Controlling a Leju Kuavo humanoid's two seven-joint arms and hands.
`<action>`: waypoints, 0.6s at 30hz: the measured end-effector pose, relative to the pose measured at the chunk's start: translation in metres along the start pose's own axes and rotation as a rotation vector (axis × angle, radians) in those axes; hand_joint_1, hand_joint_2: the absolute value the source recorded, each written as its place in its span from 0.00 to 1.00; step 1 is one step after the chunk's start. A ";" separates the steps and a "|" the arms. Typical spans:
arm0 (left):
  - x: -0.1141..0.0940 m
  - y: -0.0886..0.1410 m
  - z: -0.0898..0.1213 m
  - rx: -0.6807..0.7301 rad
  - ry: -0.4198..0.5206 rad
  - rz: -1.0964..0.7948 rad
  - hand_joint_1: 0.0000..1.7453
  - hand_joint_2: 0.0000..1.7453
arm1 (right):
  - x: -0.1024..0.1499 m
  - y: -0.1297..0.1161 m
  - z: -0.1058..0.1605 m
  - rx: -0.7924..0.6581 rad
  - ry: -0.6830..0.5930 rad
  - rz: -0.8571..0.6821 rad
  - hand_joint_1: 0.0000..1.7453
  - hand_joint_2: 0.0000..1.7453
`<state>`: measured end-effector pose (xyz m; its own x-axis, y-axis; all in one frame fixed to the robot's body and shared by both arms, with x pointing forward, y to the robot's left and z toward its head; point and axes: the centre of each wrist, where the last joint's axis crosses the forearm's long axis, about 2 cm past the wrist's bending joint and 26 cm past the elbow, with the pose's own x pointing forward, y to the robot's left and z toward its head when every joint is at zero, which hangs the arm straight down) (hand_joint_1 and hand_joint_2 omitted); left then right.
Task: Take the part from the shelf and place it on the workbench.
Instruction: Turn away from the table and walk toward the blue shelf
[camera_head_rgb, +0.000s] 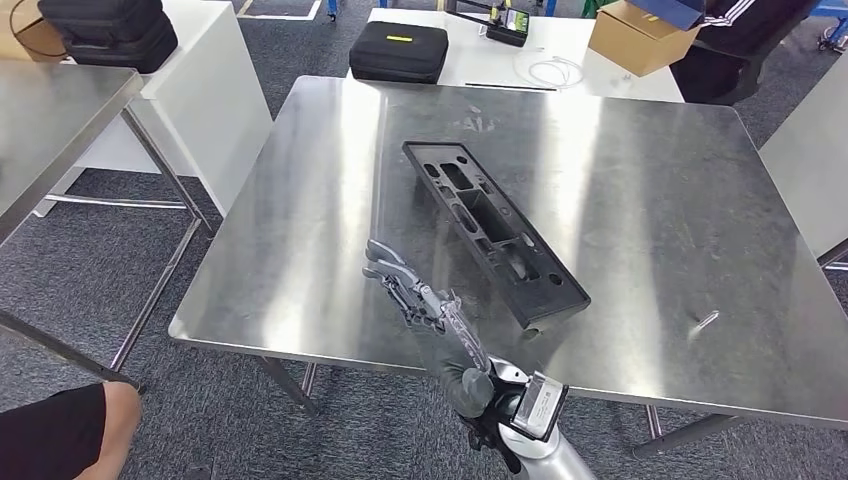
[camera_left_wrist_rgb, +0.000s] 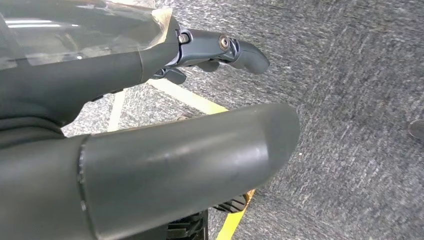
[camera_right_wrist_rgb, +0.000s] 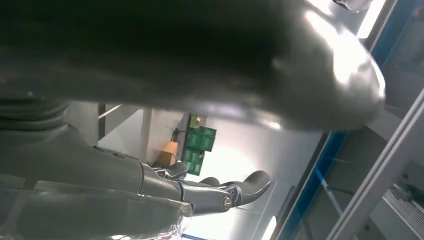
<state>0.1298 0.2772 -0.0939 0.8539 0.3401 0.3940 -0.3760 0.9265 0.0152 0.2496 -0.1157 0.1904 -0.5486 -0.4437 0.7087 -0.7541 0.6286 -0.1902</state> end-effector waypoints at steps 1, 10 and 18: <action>0.000 0.000 0.000 0.000 0.000 -0.003 0.00 0.00 | 0.000 0.000 0.001 -0.002 0.003 0.004 0.00 0.00; -0.004 -0.002 0.001 0.015 0.009 0.010 0.00 0.00 | -0.004 0.006 0.015 -0.016 0.033 0.008 0.00 0.00; -0.007 -0.005 0.002 0.011 0.014 0.031 0.00 0.00 | -0.012 0.006 0.022 -0.001 0.047 0.006 0.00 0.00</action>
<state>0.1245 0.2702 -0.0950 0.8466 0.3707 0.3819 -0.4061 0.9137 0.0132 0.2430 -0.1208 0.1657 -0.5356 -0.4095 0.7385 -0.7505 0.6318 -0.1939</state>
